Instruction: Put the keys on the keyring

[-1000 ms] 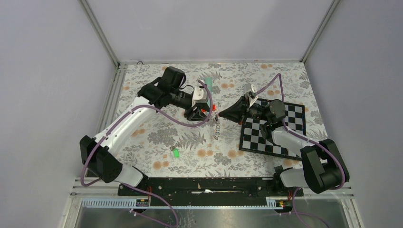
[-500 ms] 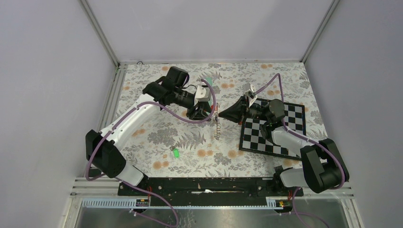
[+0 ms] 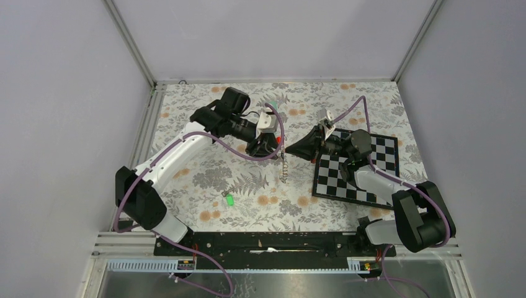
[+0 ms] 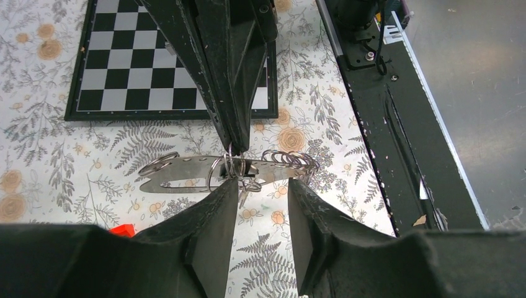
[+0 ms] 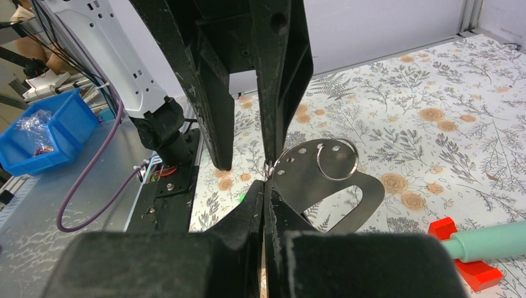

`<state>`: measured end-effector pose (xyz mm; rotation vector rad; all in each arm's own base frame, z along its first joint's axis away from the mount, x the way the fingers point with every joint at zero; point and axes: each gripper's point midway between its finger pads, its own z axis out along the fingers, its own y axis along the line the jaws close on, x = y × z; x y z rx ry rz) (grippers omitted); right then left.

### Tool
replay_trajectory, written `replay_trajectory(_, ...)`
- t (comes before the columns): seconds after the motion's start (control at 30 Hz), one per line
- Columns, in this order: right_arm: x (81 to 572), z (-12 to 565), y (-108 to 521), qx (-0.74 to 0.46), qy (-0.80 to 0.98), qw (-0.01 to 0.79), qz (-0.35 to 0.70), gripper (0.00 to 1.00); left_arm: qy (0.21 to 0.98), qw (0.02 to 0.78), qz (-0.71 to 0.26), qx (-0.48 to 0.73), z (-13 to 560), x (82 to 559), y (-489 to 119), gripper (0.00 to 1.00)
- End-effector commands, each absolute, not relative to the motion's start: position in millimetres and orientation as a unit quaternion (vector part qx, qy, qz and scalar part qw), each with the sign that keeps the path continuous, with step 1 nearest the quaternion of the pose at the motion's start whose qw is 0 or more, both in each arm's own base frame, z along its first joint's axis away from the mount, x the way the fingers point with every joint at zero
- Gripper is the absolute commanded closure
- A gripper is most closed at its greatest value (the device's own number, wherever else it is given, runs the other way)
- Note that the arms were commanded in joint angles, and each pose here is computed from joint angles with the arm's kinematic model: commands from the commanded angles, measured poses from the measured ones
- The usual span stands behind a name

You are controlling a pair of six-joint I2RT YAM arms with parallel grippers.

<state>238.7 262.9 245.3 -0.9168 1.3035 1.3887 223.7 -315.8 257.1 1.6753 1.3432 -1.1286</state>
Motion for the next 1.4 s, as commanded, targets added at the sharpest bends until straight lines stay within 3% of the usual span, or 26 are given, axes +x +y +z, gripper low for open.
replay_trajectory(0.0,246,265,263,-0.387,0.513,0.521,0.561,1.00,0.485,0.365,-0.451,0.654,273,225,-330,0.59)
replay_trajectory(1.37,251,261,262,-0.382,0.520,0.526,0.554,1.00,0.487,0.344,-0.496,0.631,276,227,-355,0.76)
